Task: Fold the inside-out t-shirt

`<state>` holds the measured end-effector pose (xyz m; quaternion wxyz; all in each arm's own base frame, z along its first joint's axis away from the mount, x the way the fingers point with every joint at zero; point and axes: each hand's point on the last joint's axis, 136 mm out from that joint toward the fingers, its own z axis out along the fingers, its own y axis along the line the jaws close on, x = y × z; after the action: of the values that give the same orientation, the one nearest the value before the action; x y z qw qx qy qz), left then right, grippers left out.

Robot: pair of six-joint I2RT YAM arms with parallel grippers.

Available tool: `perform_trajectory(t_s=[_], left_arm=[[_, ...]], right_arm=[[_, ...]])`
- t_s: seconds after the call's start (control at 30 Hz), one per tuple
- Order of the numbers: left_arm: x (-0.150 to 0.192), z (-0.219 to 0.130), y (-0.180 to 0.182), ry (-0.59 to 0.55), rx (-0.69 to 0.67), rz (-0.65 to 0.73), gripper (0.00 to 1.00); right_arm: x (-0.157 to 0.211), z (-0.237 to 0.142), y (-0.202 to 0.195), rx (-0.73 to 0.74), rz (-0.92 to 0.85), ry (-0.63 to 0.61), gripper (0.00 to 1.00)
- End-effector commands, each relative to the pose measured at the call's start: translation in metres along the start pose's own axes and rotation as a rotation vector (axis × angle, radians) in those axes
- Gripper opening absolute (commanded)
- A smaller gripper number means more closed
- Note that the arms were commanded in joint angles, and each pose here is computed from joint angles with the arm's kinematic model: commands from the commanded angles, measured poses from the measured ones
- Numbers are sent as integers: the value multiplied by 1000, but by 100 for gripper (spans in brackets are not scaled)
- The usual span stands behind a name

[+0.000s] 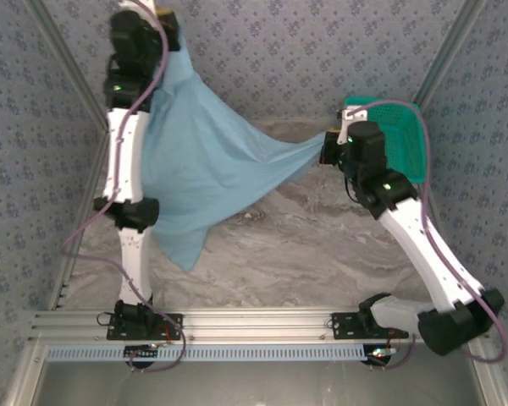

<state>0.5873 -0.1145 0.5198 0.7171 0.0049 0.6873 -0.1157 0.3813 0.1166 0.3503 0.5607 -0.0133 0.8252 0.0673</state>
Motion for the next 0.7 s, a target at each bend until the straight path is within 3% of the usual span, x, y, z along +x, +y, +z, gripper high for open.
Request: perform_trajectory(t_s=[0.0, 0.07, 0.13, 0.23, 0.37, 0.5, 0.57, 0.67], left_arm=[[77, 21, 5, 203, 13, -52, 41], [103, 22, 10, 291, -4, -48, 51], [123, 15, 13, 381, -20, -49, 58], [147, -4, 10, 515, -30, -58, 62], [193, -38, -20, 729, 1, -5, 63], [253, -70, -67, 939, 49, 168, 61], [275, -82, -80, 986, 65, 229, 60], [280, -91, -82, 881, 119, 139, 61]], right_arm=[[23, 30, -33, 152, -23, 113, 4], [44, 48, -38, 156, -47, 223, 13], [70, 61, -37, 139, -75, 336, 28], [106, 66, -36, 124, -88, 452, 42], [148, 70, -30, 84, -50, 533, 49], [208, 77, 9, -69, -22, 648, 55], [235, 76, 17, -89, -43, 697, 57], [247, 77, 28, -150, -27, 721, 58]])
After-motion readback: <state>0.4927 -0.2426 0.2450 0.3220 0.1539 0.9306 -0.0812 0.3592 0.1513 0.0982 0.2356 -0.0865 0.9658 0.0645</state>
